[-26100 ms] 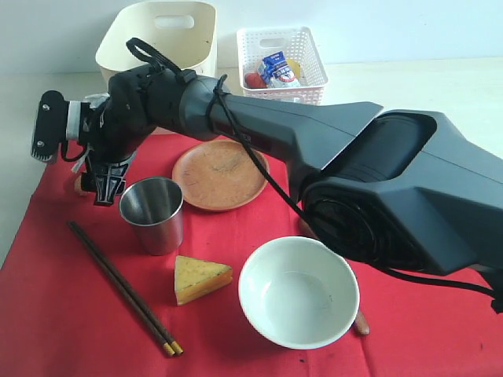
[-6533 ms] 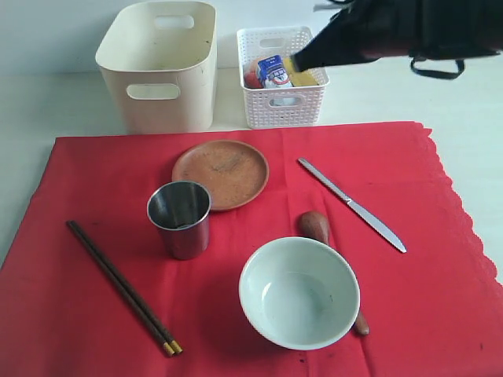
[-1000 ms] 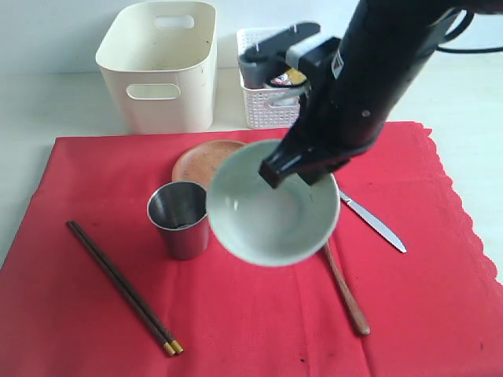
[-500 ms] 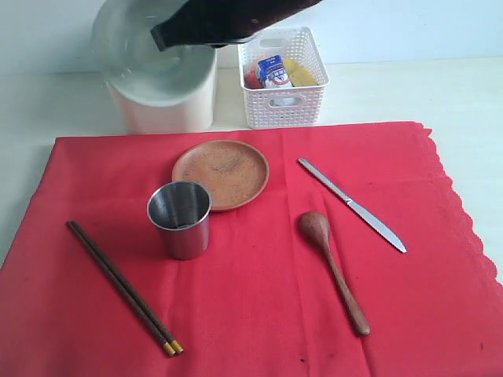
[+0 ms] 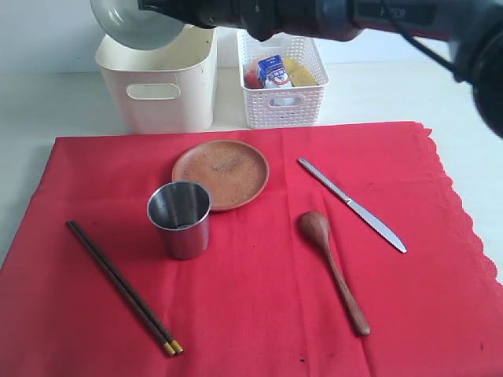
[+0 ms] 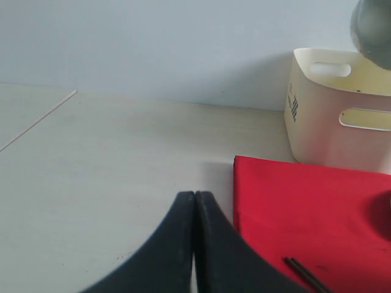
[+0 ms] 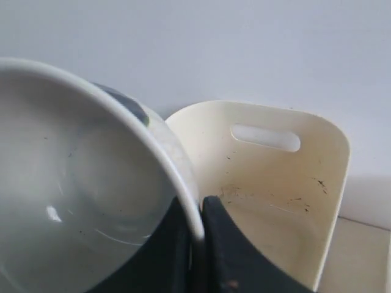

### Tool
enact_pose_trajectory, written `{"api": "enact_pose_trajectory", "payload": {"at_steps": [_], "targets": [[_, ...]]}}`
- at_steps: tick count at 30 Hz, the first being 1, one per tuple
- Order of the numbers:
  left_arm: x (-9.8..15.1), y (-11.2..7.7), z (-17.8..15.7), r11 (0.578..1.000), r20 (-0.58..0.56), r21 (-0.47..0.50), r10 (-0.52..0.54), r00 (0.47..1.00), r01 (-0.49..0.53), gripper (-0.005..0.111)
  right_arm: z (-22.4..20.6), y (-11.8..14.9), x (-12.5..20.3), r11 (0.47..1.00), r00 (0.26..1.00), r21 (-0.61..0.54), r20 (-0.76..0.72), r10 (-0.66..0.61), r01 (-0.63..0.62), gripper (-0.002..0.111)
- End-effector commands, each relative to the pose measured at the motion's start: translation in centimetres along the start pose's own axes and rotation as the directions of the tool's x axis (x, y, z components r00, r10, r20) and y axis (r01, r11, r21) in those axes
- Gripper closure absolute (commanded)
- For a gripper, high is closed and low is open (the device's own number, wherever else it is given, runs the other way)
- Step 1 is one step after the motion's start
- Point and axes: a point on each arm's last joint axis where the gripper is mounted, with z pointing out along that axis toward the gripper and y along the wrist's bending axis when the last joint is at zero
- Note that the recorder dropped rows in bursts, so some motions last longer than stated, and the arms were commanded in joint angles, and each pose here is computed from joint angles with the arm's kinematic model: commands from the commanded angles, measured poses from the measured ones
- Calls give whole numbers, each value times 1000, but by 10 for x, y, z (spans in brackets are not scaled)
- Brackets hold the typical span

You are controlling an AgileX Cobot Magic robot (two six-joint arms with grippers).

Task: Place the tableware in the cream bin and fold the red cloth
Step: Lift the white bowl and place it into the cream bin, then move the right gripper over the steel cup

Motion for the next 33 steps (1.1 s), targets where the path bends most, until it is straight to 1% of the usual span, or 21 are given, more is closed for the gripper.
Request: {"api": "enact_pose_trajectory", "payload": {"at_steps": [1, 3, 4, 6, 9, 10, 11, 13, 16, 19, 23, 27, 30, 33], "targets": [[0, 0, 0, 1000, 2, -3, -6, 1000, 6, 105, 24, -7, 15, 1000, 999, 0, 29, 16, -16, 108], [0, 0, 0, 1000, 2, -3, -6, 1000, 6, 105, 32, -10, 24, 1000, 1000, 3, 18, 16, -16, 107], [0, 0, 0, 1000, 2, -3, -6, 1000, 6, 105, 35, -11, 28, 1000, 1000, 6, 5, 16, -16, 105], [0, 0, 0, 1000, 2, -3, -6, 1000, 6, 105, 39, -12, 33, 1000, 1000, 9, -11, 16, -16, 96], [0, 0, 0, 1000, 2, -3, -6, 1000, 6, 105, 41, -15, 37, 1000, 1000, 13, -15, 6, -6, 80], [0, 0, 0, 1000, 2, -3, -6, 1000, 6, 105, 42, -15, 39, 1000, 1000, 15, -22, 7, -6, 73], [0, 0, 0, 1000, 2, -3, -6, 1000, 6, 105, 42, -16, 39, 1000, 1000, 16, -22, 7, -7, 69], [0, 0, 0, 1000, 2, -3, -6, 1000, 6, 105, 42, -16, 39, 1000, 1000, 18, -26, 7, -7, 61], [0, 0, 0, 1000, 2, -3, -6, 1000, 6, 105, 41, -16, 38, 1000, 999, 19, -31, 16, -15, 55], [0, 0, 0, 1000, 2, -3, -6, 1000, 6, 105, 36, -15, 33, 1000, 997, 27, -73, 17, -15, 53], [0, 0, 0, 1000, 2, -3, -6, 1000, 6, 105, 20, -14, 16, 999, 988, 48, -153, -11, 19, 53], [0, 0, 0, 1000, 2, -3, -6, 1000, 6, 105, -4, -12, -11, 992, 972, 76, -220, -83, 102, 53], [0, 0, 0, 1000, 2, -3, -6, 1000, 6, 105, -28, -8, -32, 985, 955, 100, -277, -108, 141, 53], [0, 0, 0, 1000, 2, -3, -6, 1000, 6, 105, -53, -8, -45, 975, 918, 136, -379, -112, 175, 53]]}}
